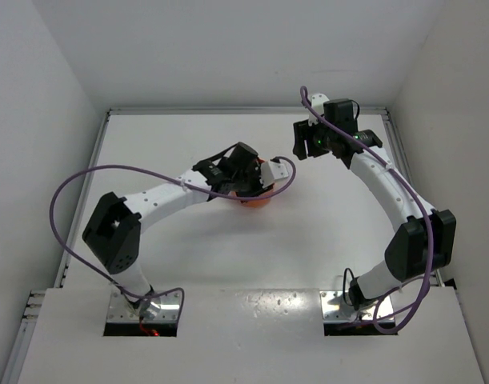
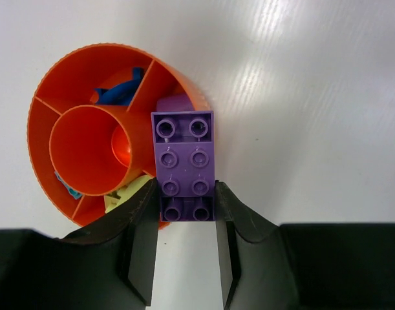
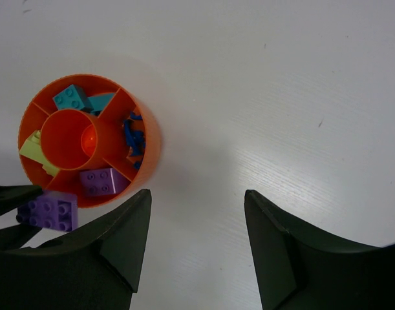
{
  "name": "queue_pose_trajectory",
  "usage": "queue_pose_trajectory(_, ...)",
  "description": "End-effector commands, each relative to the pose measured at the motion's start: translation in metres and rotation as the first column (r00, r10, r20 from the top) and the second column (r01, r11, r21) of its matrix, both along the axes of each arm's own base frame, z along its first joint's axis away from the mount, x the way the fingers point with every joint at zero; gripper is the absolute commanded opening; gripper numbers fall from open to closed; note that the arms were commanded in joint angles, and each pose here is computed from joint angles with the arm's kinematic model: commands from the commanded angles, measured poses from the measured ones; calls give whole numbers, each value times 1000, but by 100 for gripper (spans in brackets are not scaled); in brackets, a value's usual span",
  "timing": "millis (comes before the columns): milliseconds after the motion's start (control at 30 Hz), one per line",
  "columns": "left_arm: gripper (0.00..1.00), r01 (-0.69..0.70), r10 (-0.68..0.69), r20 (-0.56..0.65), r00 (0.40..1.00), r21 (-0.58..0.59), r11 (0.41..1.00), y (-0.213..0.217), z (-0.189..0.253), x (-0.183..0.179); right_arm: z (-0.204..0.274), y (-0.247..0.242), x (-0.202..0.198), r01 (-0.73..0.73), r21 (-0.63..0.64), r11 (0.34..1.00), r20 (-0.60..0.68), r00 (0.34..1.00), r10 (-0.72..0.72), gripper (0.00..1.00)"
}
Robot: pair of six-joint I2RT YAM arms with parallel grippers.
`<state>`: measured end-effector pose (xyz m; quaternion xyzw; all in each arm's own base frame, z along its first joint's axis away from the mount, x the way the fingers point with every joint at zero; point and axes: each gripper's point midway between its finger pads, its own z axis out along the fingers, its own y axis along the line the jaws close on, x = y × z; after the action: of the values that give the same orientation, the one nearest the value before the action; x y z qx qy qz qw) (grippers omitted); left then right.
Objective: Sort the legos into containers by color
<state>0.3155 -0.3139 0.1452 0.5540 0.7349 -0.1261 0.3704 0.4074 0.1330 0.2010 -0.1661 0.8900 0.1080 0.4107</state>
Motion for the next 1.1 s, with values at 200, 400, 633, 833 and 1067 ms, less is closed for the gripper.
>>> queue_pose_trajectory(200, 28, -37, 36, 50, 998, 21, 999, 4, 3, 41, 18, -1, 6, 7, 12, 1000, 48, 999, -8, 61)
queue_pose_trajectory(400, 32, -37, 37, 58, 998, 14, 999, -1, 1, 46, 18, -2, 7, 15, 7, 1000, 49, 999, -15, 65)
queue_pose_trajectory(633, 49, -44, 44, 62, 997, 0, 999, -3, 7, 48, 18, -2, 9, 15, 7, 1000, 49, 999, -15, 66)
queue_pose_trajectory(833, 56, -53, 71, 126, 990, -138, 989, -17, 63, 55, 18, -2, 9, 15, 7, 1000, 49, 999, -15, 66)
queue_pose_trajectory(1067, 55, -130, 191, 147, 971, -348, 929, 0, 172, 55, 21, -3, 5, 14, 10, 1000, 58, 998, -15, 66)
